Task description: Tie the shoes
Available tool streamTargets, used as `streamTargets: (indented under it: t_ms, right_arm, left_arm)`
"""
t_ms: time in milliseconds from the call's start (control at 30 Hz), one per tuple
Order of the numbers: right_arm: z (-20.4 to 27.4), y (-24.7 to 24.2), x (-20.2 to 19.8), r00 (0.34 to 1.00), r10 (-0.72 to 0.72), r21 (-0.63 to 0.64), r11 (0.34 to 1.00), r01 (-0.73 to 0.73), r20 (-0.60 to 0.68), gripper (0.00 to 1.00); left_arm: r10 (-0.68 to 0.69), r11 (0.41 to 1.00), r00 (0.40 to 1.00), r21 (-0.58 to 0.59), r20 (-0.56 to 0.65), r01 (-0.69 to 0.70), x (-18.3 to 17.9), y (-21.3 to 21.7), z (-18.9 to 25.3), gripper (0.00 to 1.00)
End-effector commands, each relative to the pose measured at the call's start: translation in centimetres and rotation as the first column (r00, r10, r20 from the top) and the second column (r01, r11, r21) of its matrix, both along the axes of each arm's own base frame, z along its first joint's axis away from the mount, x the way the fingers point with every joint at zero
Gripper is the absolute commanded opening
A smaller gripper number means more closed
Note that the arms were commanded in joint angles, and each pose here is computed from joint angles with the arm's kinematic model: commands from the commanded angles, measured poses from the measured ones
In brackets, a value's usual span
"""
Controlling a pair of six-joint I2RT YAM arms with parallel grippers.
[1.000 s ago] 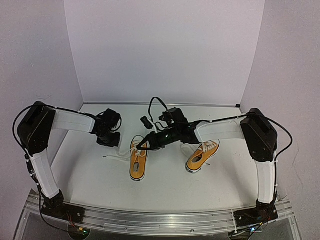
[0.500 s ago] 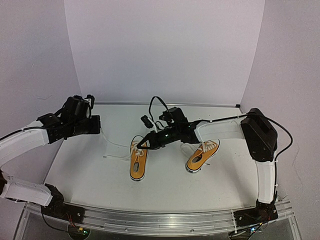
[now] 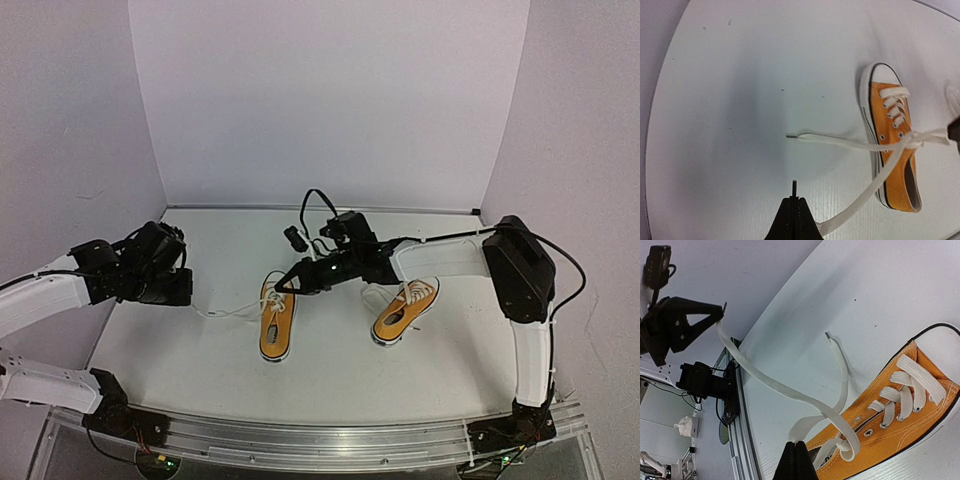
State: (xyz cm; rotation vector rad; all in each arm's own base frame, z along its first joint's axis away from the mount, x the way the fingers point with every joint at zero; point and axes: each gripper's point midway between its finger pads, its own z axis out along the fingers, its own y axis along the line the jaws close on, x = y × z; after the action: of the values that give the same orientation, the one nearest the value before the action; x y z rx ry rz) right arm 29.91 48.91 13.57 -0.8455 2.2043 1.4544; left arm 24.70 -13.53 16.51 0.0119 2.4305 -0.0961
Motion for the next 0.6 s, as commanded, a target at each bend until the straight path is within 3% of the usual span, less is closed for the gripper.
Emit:
streamTargets:
  t_ms: [0,133,333,567]
  right_arm:
    - [3.2,0.4,1.5,0.998,-0.033,0.065,0.997,0.029,0.06,0.0]
    - [3.1,0.2,2.3,0.997,-0.04,0.069,0.997,0.036,0.059,0.0]
    - [3.1,-0.2,3.1,0.997,-0.033,0.083,0.996,0.028,0.067,0.0]
    - [2.9,-0.5,3.7,0.997,-0.009,0.103,0.995,0.001,0.079,0.0]
  left_arm:
    - [-0.257,0.958,0.966,-0.133,0.008,0.255,-2.6,-5.2,0.7,0.0]
    - [-0.536,0.79,0.836,-0.279,0.117,0.545,-6.3,-12.2,3.2,0.0]
    - [-0.78,0.556,0.596,-0.224,0.191,0.8,-10.4,-20.4,4.7,0.0]
    - [-0.886,0.315,0.346,-0.146,0.308,0.938,-10.8,-27.7,6.4,0.0]
